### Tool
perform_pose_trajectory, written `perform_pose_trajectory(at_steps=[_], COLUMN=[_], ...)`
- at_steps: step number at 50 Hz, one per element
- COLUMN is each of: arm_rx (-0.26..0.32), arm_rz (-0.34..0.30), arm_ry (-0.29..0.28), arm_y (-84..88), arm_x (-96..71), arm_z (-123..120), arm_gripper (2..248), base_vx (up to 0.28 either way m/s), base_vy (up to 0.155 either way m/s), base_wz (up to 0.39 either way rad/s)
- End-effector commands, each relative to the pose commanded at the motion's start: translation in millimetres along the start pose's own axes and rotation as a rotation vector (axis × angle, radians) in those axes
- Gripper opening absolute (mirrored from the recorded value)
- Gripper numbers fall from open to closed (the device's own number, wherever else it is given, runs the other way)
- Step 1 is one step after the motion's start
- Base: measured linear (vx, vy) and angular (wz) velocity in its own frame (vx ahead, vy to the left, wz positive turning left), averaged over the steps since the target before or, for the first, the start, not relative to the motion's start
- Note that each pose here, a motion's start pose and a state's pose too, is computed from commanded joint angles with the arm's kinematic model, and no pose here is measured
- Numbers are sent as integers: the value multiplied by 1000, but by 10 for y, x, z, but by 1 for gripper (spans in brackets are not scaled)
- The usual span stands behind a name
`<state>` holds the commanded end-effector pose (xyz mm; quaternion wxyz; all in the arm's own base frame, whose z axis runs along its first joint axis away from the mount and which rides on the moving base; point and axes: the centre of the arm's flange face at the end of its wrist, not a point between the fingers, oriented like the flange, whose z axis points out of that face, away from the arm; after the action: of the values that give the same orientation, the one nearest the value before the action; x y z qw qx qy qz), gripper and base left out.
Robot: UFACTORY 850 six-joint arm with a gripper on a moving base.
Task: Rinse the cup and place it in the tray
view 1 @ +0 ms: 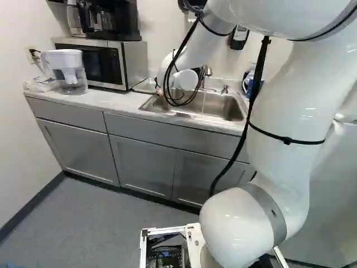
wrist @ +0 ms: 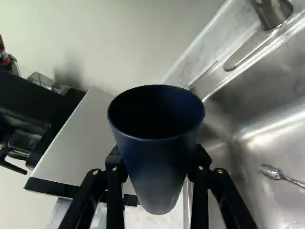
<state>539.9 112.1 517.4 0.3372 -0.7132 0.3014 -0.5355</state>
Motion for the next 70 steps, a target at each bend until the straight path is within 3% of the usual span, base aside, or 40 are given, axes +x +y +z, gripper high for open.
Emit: perform_pose_trajectory(at_steps=[70], arm_rx=[0], arm_rz=[-735], arm_ry=[0], arm_y=[0], arm_x=[0], arm_z=[0], arm_gripper=[125], base_vx=[0], base_vy=[0], base_wz=[0])
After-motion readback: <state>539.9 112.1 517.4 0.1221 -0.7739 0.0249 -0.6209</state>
